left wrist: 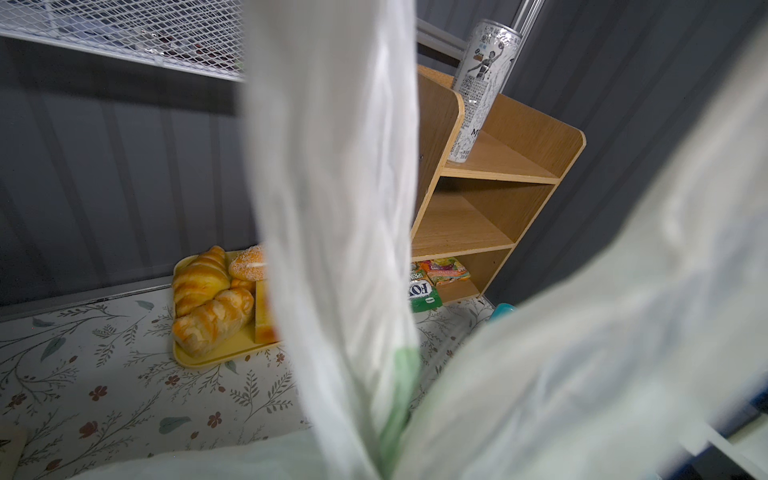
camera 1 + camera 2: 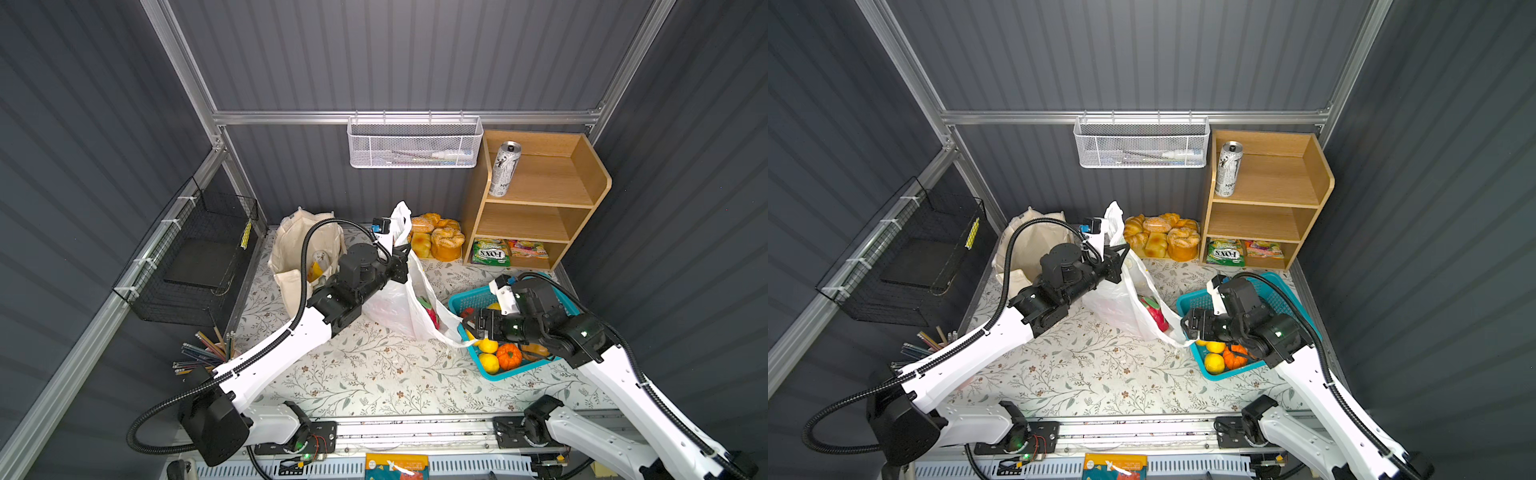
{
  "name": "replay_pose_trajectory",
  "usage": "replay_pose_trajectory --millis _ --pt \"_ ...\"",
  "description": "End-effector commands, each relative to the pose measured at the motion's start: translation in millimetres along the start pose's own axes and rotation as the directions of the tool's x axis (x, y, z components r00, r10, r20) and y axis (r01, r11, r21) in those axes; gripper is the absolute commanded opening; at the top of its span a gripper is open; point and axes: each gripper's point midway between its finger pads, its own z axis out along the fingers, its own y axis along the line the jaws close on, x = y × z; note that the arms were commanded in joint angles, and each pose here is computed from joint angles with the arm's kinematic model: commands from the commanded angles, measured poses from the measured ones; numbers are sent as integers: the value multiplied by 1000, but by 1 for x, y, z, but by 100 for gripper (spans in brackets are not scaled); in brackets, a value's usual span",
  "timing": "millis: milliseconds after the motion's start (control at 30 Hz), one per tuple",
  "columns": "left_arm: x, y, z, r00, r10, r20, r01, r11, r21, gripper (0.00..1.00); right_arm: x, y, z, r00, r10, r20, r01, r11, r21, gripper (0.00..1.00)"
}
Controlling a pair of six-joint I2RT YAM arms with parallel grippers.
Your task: Place the mixed food into the grocery bags and tie them
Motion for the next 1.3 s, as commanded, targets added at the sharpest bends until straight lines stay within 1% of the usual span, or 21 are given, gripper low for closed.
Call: replay_pose_trajectory --millis 0,33,67,100,133,167,200,300,367,467,500,567,633,700,733,800,900,967,1133,1233,1267 --pt "-11 -3 -2 999 15 29 -15 1000 -1 0 -3 3 17 999 35 12 -35 999 -22 83" --pt "-11 -3 -2 999 13 29 -13 1000 -2 0 -6 5 21 999 30 15 -29 999 -29 75" --pt "-10 -2 -3 1000 13 28 -13 1000 -4 0 -15 9 22 999 15 32 -14 999 -33 60" --pt "-11 -2 -4 1000 13 29 -13 1000 -6 0 -27 14 21 999 -1 52 3 999 -33 41" --pt "-13 -2 -5 999 12 34 -12 1000 -10 0 -37 20 18 998 -18 67 20 999 -37 25" --pt "-15 0 -7 999 15 38 -15 1000 -21 0 -54 33 9 994 -48 99 54 997 -54 3" --pt "-18 2 -11 999 21 40 -20 999 -34 0 -72 48 -4 988 -77 136 88 993 -73 0" --pt "-28 7 -25 998 25 49 -21 997 -73 0 -119 93 -42 964 -156 214 185 975 -125 0" --pt "-31 7 -34 999 19 51 -15 997 -76 0 -141 119 -71 944 -192 269 239 959 -155 0" --pt "-23 10 -44 999 8 34 -5 997 -80 0 -163 140 -95 920 -226 319 289 943 -164 0" --pt "-16 13 -46 1000 2 23 0 996 -88 0 -166 143 -96 918 -231 323 295 941 -165 0" --pt "0 21 -48 1000 -5 1 5 994 -114 0 -166 142 -86 925 -232 300 290 942 -167 0" --pt "19 29 -49 1000 -8 -29 4 991 -134 0 -160 138 -70 937 -220 272 273 946 -175 0" --pt "40 36 -50 999 -12 -40 6 990 -138 0 -155 136 -62 943 -192 273 250 948 -196 0" --pt "47 39 -52 999 -22 -36 16 990 -143 0 -156 138 -64 939 -191 285 254 945 -204 0" --pt "56 41 -54 999 -23 -32 18 991 -134 0 -164 145 -82 924 -216 316 286 939 -193 0" --pt "55 35 -55 1000 -4 -19 2 996 -94 0 -175 153 -106 907 -242 346 314 934 -170 0" --pt "54 31 -54 1000 14 -12 -15 997 -71 0 -174 153 -97 916 -241 322 308 935 -176 0" --pt "59 24 -49 999 32 -31 -33 999 -28 0 -154 128 -34 954 -223 198 254 956 -146 0" --pt "61 19 -46 999 31 -32 -31 1000 1 0 -145 111 -13 958 -239 158 253 964 -81 0" --pt "59 16 -45 999 30 -29 -29 999 18 0 -144 105 -11 956 -252 152 262 963 -54 6"
